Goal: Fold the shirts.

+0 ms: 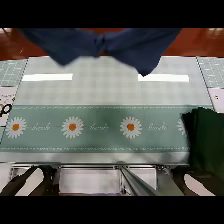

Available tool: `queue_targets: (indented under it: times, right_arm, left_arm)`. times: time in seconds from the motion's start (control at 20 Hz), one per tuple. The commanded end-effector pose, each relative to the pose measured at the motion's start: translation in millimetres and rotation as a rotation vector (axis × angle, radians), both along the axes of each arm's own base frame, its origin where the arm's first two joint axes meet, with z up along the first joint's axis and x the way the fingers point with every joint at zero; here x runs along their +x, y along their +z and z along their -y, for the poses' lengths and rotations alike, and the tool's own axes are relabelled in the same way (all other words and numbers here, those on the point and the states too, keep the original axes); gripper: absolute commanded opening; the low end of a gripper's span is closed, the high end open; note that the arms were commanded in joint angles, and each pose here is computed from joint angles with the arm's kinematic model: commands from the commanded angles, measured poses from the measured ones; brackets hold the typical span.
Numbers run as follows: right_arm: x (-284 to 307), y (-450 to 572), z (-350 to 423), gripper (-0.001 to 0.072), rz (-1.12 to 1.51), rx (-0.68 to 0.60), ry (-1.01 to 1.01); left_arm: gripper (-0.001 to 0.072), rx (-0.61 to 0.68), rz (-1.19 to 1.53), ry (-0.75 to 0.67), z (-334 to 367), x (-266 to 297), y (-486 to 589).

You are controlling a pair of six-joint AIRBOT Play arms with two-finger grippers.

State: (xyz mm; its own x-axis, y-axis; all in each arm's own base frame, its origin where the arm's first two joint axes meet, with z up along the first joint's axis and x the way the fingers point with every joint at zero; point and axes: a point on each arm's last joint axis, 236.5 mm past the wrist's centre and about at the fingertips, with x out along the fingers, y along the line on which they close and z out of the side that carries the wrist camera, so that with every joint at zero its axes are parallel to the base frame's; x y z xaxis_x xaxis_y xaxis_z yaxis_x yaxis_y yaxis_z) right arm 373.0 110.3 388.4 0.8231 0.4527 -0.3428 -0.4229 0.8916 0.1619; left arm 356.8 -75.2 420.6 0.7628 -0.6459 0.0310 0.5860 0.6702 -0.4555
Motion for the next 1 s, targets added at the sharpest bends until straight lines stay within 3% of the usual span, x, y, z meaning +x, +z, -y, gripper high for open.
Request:
queue_targets:
  times: [0.0, 0.3, 0.7, 0.85, 0.95]
  right_arm:
    - [-78, 102, 46, 0.0022, 0.281, -0.105, -0.169]
    - [-179, 120, 88, 0.0022, 0.348, -0.170, -0.348]
    - [-205, 15, 114, 0.0022, 0.005, -0.175, -0.457]
    - [-189, -51, 104, 0.0022, -0.207, -0.179, -0.408]
    - [-169, -100, 83, 0.0022, -0.328, -0.155, -0.319]
  left_arm:
    - [0.0019, 0.178, 0.173, 0.244, -18, -48, 85]
    - [0.0019, 0.393, 0.122, 0.778, -88, -130, 96]
    - [0.0020, 0.480, -0.143, 0.655, -69, -152, -6]
    - [0.0020, 0.453, -0.275, 0.643, -77, -140, -53]
    - [0.0020, 0.404, -0.383, 0.542, -65, -122, -95]
